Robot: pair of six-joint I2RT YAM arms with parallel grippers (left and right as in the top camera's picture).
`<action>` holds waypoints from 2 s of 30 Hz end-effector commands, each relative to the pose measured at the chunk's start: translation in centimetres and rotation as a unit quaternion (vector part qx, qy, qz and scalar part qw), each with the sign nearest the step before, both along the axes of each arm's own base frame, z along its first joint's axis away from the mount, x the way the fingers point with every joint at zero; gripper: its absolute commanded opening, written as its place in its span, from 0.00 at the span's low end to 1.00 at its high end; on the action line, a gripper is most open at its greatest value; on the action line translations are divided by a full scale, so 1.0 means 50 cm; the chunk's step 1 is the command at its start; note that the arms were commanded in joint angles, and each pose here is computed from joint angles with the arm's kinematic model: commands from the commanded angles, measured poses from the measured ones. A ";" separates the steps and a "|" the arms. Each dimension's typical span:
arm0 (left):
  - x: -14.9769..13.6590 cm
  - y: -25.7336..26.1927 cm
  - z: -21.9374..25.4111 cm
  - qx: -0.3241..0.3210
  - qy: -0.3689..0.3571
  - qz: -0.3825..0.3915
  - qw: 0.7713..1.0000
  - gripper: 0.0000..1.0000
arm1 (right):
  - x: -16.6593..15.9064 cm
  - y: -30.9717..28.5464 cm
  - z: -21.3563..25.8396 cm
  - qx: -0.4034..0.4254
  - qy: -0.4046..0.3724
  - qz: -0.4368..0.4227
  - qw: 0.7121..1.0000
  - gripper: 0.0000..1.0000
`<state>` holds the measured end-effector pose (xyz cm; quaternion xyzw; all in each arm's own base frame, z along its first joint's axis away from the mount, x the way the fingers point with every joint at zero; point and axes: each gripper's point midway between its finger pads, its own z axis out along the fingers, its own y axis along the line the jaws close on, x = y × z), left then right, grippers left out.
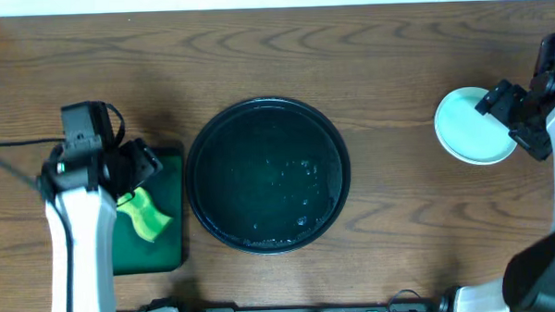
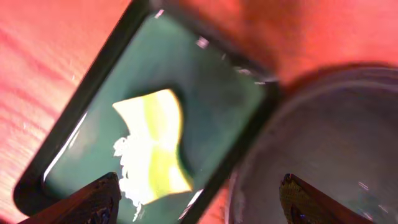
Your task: Clean dirty plates on tray and stack at the side
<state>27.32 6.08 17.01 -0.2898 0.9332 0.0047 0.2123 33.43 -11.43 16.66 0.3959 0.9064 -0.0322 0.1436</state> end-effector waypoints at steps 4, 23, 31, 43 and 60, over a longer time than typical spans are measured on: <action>-0.035 -0.071 0.125 0.051 -0.115 -0.116 0.985 0.82 | -0.039 0.022 0.055 -0.039 0.001 0.059 0.997 0.99; -0.269 -0.127 0.290 0.124 -0.331 -0.236 0.905 0.79 | -0.085 0.219 0.372 -0.204 -0.255 0.370 0.869 0.99; -0.307 -0.123 0.269 0.112 -0.324 -0.227 0.912 0.88 | -0.146 0.221 0.436 -0.224 -0.310 0.364 0.849 0.99; -0.354 -0.122 0.191 0.078 -0.240 -0.222 0.942 0.89 | -0.166 0.220 0.416 -0.215 -0.291 0.370 0.856 0.99; -0.354 -0.122 0.191 0.078 -0.240 -0.222 0.942 0.89 | -0.170 0.220 0.410 -0.212 -0.283 0.372 0.858 0.99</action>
